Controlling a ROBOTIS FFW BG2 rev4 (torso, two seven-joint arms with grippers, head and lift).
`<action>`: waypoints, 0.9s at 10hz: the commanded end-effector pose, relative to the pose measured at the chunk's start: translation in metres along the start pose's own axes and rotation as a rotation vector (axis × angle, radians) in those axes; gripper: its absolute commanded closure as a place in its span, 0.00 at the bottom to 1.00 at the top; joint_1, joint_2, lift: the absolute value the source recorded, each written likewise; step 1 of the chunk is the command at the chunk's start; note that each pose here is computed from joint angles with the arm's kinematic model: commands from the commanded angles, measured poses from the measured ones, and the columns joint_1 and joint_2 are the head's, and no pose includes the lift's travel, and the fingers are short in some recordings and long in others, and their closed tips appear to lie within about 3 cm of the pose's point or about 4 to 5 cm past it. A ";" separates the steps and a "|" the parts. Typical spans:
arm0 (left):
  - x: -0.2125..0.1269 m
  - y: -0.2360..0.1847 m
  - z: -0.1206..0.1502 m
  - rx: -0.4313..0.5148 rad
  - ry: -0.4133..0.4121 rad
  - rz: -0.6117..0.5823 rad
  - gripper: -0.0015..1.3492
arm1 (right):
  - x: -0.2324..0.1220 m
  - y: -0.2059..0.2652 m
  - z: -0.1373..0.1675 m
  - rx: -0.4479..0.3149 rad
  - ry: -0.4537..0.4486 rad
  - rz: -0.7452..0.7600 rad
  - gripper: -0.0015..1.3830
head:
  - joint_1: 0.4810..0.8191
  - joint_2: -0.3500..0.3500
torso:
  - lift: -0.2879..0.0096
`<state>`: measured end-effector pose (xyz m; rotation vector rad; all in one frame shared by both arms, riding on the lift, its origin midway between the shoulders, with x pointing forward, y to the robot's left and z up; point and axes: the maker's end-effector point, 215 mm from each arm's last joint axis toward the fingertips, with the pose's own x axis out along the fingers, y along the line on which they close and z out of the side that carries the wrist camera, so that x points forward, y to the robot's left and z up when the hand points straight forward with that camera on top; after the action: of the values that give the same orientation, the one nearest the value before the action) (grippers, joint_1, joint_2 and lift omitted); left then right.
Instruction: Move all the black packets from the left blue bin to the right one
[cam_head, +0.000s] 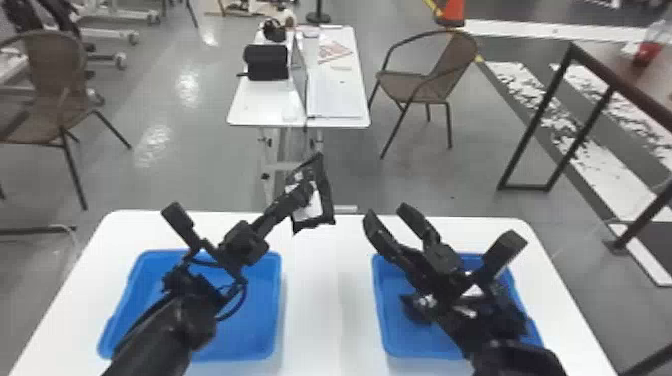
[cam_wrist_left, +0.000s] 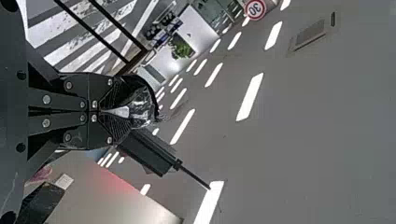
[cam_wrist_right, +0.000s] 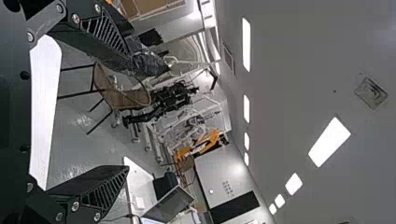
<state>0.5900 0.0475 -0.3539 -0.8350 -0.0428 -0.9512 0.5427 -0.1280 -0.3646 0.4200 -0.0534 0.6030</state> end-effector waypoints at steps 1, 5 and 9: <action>0.009 -0.007 -0.013 0.001 0.037 -0.017 0.90 | 0.005 0.007 -0.005 0.014 0.020 0.028 0.14 | 0.63 0.39 | 0.97; 0.018 -0.014 -0.032 -0.012 0.085 -0.031 0.90 | 0.020 0.044 -0.028 0.058 0.093 0.141 0.14 | 0.63 0.40 | 0.97; 0.023 -0.021 -0.036 -0.036 0.080 -0.046 0.90 | 0.027 0.044 -0.043 0.072 0.129 0.138 0.60 | 0.63 0.42 | 0.97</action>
<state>0.5782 0.0042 -0.3577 -0.8203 0.0245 -1.0288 0.5359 -0.0646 -0.3835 0.4479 0.0620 0.7689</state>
